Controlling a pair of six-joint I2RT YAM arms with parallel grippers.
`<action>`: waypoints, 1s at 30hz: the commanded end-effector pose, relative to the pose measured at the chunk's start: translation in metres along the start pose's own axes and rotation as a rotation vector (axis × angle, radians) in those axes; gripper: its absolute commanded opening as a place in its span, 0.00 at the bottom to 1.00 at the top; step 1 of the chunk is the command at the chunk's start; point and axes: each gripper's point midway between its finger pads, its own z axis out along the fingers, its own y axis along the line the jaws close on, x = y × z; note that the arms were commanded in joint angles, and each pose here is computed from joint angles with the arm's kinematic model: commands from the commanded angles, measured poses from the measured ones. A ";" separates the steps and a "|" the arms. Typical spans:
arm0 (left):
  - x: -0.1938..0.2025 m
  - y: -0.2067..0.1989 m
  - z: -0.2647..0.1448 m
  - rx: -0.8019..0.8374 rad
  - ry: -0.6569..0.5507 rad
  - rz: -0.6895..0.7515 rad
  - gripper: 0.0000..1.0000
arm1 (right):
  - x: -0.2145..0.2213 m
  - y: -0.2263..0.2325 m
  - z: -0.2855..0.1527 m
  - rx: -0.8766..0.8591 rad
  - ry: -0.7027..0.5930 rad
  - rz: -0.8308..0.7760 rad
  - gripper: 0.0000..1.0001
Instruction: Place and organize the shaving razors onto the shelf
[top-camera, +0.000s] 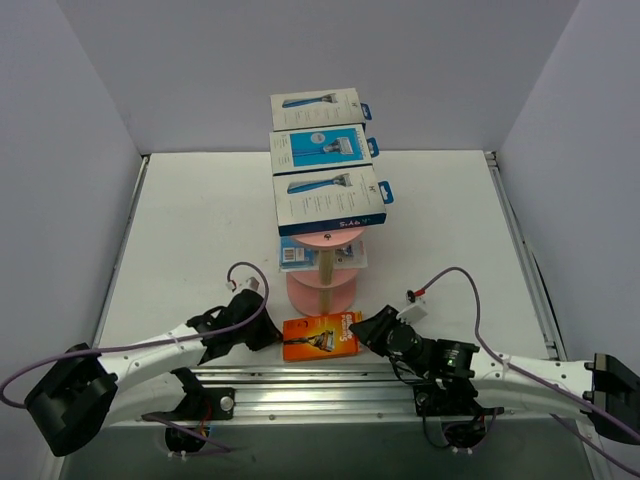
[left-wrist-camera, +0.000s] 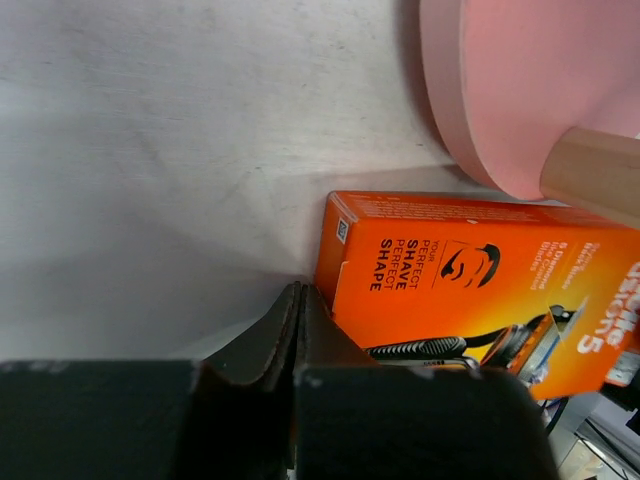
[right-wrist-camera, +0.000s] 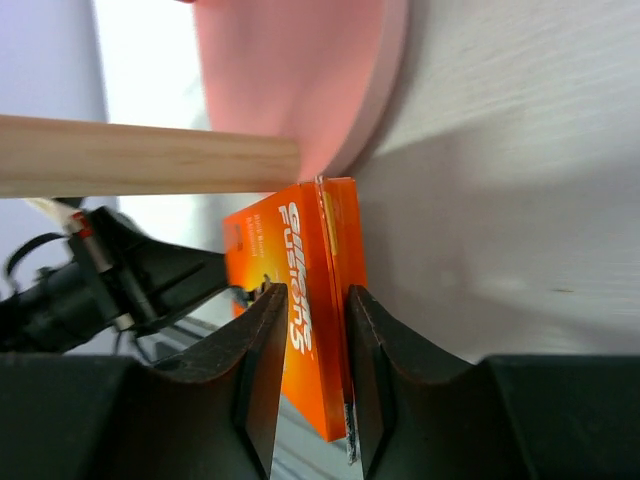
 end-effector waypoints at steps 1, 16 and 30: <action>0.002 -0.032 0.004 0.112 -0.006 -0.015 0.02 | 0.008 -0.018 0.001 0.051 0.034 -0.048 0.27; 0.007 -0.045 0.009 0.140 -0.008 0.014 0.02 | 0.014 -0.026 0.006 0.083 0.059 -0.088 0.14; -0.012 -0.032 -0.010 0.034 -0.076 0.073 0.02 | -0.013 -0.036 0.003 0.143 0.050 -0.145 0.00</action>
